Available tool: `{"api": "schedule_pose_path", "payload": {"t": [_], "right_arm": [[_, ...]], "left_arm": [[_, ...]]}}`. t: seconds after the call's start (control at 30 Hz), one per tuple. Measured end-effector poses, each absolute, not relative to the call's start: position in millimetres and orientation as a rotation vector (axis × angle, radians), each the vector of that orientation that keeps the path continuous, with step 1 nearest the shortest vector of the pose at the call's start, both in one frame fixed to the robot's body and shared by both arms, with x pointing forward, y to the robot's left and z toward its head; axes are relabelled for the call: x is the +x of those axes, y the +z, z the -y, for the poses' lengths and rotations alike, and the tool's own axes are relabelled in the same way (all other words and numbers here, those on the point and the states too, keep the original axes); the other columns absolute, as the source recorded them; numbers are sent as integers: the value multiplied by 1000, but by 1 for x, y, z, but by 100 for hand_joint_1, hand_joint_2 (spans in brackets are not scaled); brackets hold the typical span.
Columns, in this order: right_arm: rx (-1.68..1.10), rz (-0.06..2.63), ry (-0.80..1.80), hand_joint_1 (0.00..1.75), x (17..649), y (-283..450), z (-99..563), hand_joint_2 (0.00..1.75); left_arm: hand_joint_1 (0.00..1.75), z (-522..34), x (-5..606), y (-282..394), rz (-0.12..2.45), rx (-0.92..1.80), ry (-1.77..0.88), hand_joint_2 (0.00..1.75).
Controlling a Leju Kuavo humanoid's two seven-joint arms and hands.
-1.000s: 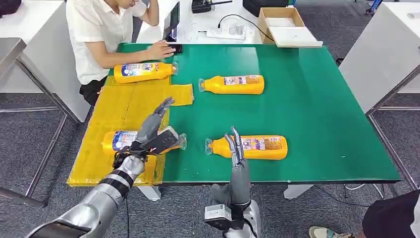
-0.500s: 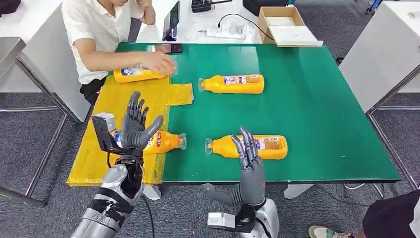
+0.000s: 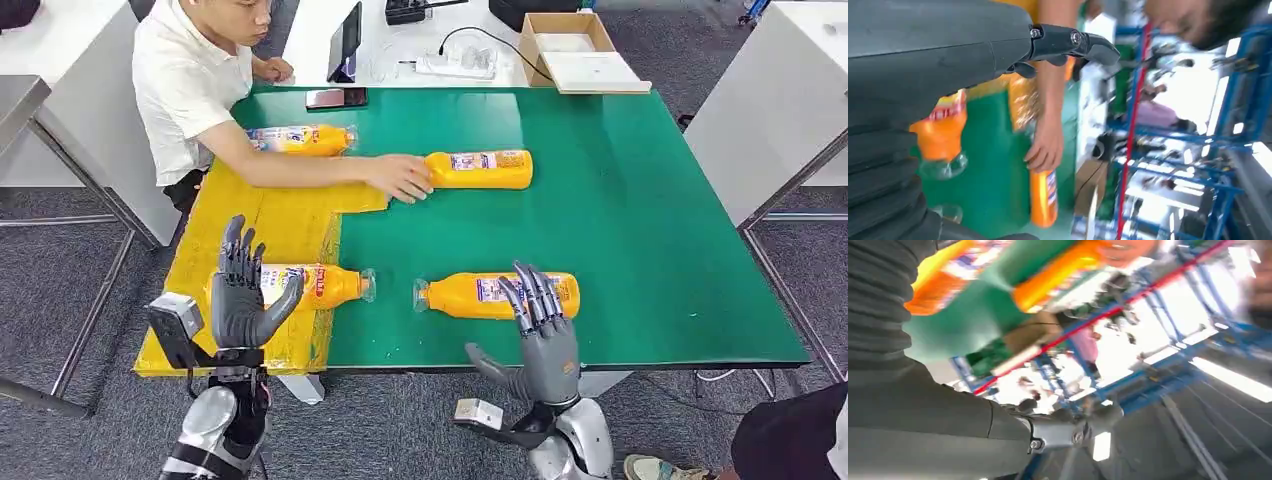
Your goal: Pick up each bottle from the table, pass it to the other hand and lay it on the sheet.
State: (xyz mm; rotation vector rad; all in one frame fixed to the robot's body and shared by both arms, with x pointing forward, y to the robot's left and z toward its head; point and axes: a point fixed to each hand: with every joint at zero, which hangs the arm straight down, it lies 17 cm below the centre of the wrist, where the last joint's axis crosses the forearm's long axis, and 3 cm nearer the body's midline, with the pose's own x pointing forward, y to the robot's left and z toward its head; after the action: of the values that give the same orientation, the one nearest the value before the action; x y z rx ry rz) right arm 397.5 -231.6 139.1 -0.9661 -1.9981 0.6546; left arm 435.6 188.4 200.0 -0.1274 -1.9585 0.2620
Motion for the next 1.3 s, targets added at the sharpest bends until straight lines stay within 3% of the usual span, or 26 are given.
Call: {"api": "schedule_pose_path", "payload": {"t": [0.23,0.43,0.73,1.3], "right_arm": [[-1062,1769,716,0,440,90,313,175],[-1045,1644,753,0,456,56,334,175],[-973,1519,822,0,461,11,326,175],[-908,1473,867,0,481,0,301,175]], "left_arm": [[0,-184,410,221,2059,-56,213,175],[0,-166,408,223,2055,-96,182,175],[0,-146,411,228,2055,-142,148,175],[0,-116,421,230,2034,-219,102,175]]}}
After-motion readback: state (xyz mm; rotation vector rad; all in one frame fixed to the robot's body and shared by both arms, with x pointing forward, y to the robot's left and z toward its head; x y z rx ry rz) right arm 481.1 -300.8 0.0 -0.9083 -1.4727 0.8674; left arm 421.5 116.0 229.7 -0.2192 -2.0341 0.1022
